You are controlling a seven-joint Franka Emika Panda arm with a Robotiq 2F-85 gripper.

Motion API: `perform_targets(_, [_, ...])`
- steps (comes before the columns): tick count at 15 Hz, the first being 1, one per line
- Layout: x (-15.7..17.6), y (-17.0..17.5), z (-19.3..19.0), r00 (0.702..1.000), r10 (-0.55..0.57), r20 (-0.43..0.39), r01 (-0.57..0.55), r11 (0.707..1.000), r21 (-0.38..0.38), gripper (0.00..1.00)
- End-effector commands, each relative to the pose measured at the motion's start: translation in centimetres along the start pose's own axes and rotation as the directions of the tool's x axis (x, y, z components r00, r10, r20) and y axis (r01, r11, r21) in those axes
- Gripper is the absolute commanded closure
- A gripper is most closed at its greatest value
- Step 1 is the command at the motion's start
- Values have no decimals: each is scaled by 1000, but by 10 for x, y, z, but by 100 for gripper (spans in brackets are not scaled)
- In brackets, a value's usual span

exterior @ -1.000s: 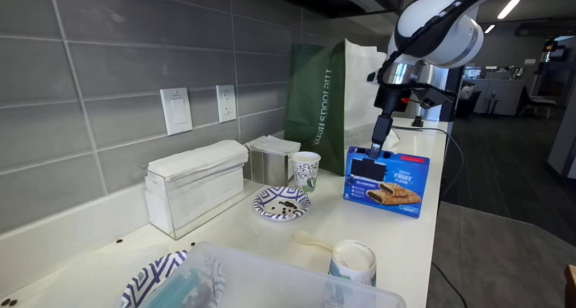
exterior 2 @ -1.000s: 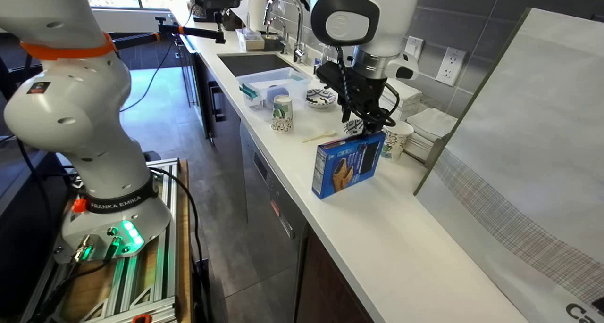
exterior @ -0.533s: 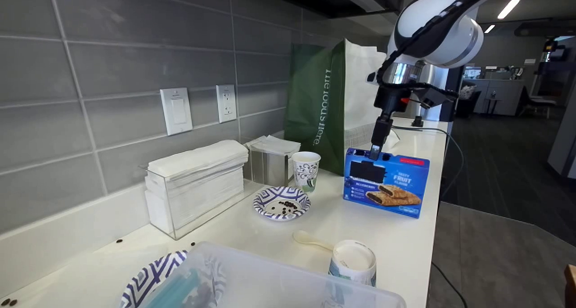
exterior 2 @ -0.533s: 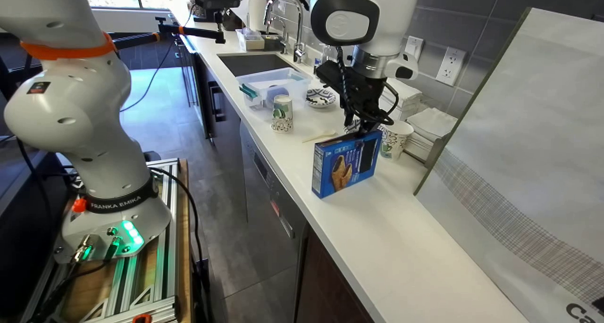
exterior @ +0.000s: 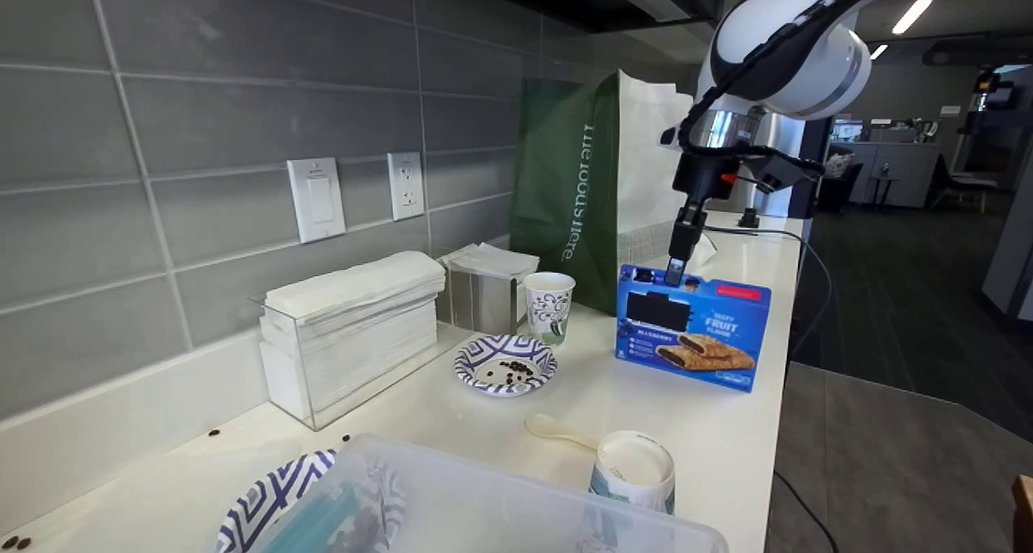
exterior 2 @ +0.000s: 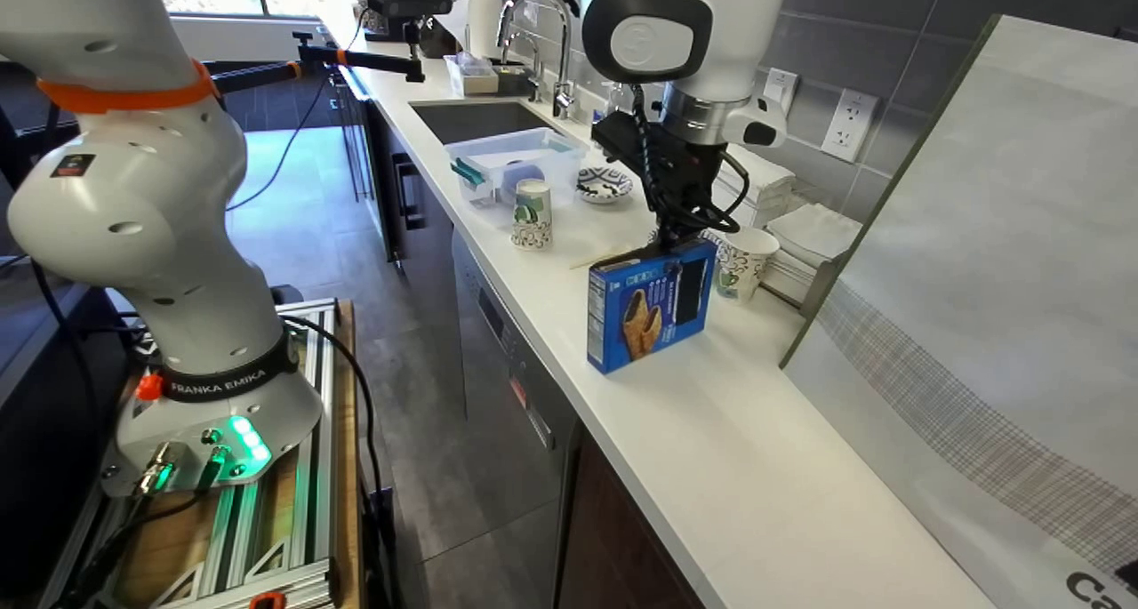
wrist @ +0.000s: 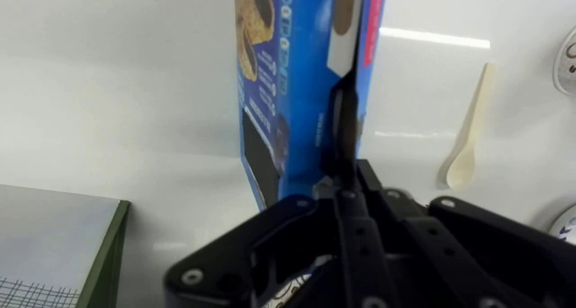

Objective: Open the blue box

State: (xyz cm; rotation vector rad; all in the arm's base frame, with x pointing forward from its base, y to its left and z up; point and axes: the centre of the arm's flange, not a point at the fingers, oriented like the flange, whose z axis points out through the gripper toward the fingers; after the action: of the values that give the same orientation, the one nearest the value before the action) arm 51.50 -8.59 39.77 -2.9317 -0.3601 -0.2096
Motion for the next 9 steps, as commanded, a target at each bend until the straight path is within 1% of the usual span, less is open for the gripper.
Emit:
perform_targets(1, [-16,-10,-5,1000,15,25,-15,1000,1,94])
perform_targets(3, [-22,-11,-6,999,22,32,-22,1000,3,90])
perform_targets(4, [-24,-11,-5,999,28,36,-28,1000,6,85])
perform_targets(5, [-26,-10,-3,999,34,43,-34,999,5,87])
perform_targets(8, [-32,-12,-1,997,37,62,-36,999,-13,100])
perform_targets(9, [-33,-12,-4,997,40,65,-38,999,-28,100])
